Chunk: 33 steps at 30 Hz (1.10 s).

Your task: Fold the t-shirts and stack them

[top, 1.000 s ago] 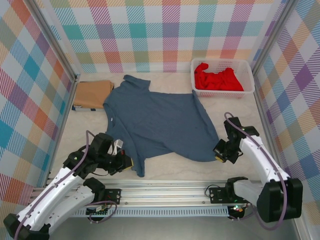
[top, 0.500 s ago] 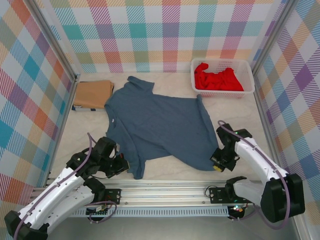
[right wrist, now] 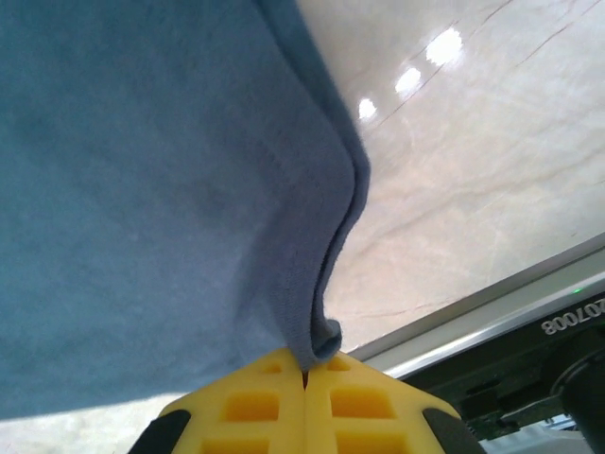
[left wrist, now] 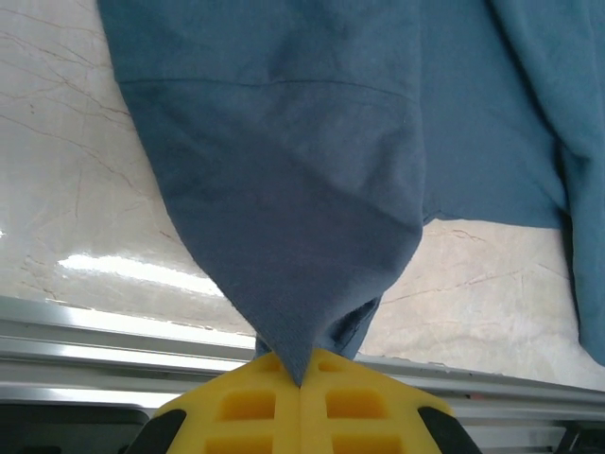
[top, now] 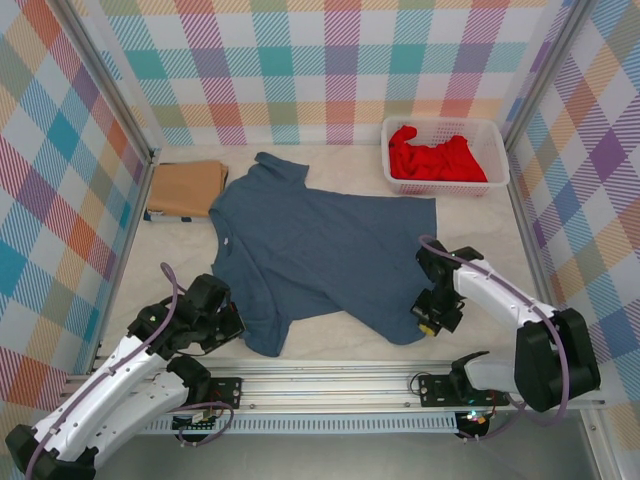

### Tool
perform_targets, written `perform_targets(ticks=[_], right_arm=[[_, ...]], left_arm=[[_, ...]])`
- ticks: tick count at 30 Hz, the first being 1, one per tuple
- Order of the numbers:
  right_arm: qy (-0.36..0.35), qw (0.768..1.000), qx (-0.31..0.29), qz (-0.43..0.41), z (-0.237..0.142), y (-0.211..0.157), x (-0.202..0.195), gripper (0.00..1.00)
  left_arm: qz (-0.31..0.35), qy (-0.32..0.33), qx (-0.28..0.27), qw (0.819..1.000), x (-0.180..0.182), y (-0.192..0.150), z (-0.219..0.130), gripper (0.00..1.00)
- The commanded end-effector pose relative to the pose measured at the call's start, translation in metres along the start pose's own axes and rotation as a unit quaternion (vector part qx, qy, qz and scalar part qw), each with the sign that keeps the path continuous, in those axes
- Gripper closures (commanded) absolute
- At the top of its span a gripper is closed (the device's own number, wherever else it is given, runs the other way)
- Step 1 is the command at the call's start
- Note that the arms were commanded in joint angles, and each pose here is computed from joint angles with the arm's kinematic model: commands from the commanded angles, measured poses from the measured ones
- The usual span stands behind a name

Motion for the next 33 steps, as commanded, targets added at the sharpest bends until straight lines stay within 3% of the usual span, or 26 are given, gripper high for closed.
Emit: perform_targets(ticks=[1, 15, 20, 23, 24, 27, 29, 33], right_arm=[[-0.015, 0.999, -0.037, 0.017, -0.007, 0.010, -0.003, 1.00], [0.005, 0.999, 0.007, 0.041, 0.012, 0.013, 0.004, 1.00], [0.009, 0.999, -0.017, 0.041, -0.008, 0.014, 0.005, 0.65], [0.027, 0.998, -0.045, 0.044, -0.030, 0.013, 0.002, 0.56], [0.035, 0.997, -0.055, 0.043, -0.038, 0.013, 0.001, 0.55], [0.071, 0.994, -0.083, 0.027, -0.060, 0.015, 0.007, 0.54], [0.104, 0.990, -0.091, 0.007, -0.068, 0.018, 0.018, 0.55], [0.212, 0.972, -0.079, -0.065, -0.074, 0.025, 0.063, 0.68]], left_arm=[[-0.001, 0.008, -0.004, 1.000, -0.002, 0.003, 0.003, 1.00], [-0.008, 0.039, -0.006, 0.999, -0.003, 0.010, 0.016, 1.00], [-0.021, 0.061, -0.006, 0.998, -0.011, 0.020, 0.022, 1.00], [-0.041, 0.095, -0.007, 0.995, -0.011, 0.027, 0.018, 0.65], [-0.047, 0.100, -0.014, 0.994, -0.014, 0.031, 0.013, 0.60], [-0.054, 0.076, -0.047, 0.995, -0.033, 0.061, -0.003, 0.57], [-0.071, 0.047, -0.051, 0.995, -0.048, 0.090, -0.003, 0.60], [-0.069, 0.015, -0.068, 0.995, -0.088, 0.174, 0.019, 0.76]])
Point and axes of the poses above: each hand's point on the last joint's axis, 136 mm out from that joint toward the fingers, its own z axis out along the fingers, its own x axis along the line the jaws close on, y = z × x, the point moved 8 cm from there along -z, back along the fingers, and after that the axes turned 10 degrees about z, right-handed, at the moved point
